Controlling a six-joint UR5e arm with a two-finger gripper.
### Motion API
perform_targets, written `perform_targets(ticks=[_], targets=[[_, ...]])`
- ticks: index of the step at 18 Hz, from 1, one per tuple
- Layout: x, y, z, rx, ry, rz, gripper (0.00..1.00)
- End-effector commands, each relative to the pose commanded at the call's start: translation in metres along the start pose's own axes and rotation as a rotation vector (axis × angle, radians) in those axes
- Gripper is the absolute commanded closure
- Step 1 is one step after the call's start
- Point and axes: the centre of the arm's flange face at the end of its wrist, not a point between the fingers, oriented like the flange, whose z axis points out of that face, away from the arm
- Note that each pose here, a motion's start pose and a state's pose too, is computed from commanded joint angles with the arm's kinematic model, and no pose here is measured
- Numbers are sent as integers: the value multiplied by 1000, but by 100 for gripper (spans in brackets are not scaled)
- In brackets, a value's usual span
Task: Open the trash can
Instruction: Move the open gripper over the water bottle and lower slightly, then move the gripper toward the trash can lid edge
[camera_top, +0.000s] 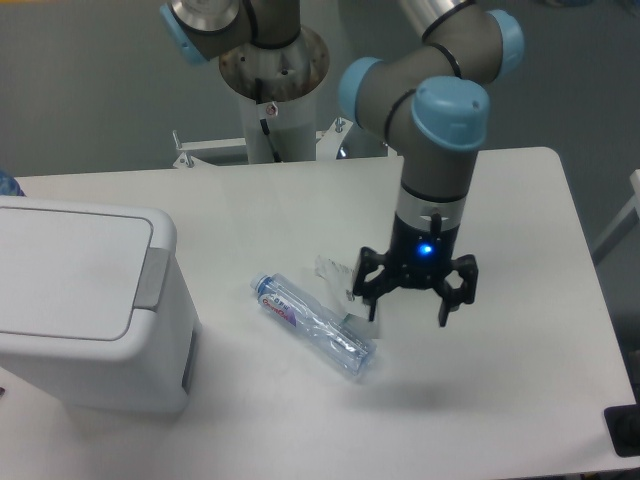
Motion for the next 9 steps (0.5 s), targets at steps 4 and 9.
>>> perform_targets(ticks=[4,9], targets=[[36,-11,-32,48,5,-30,0],[100,-16,-37,61,72,4,0]])
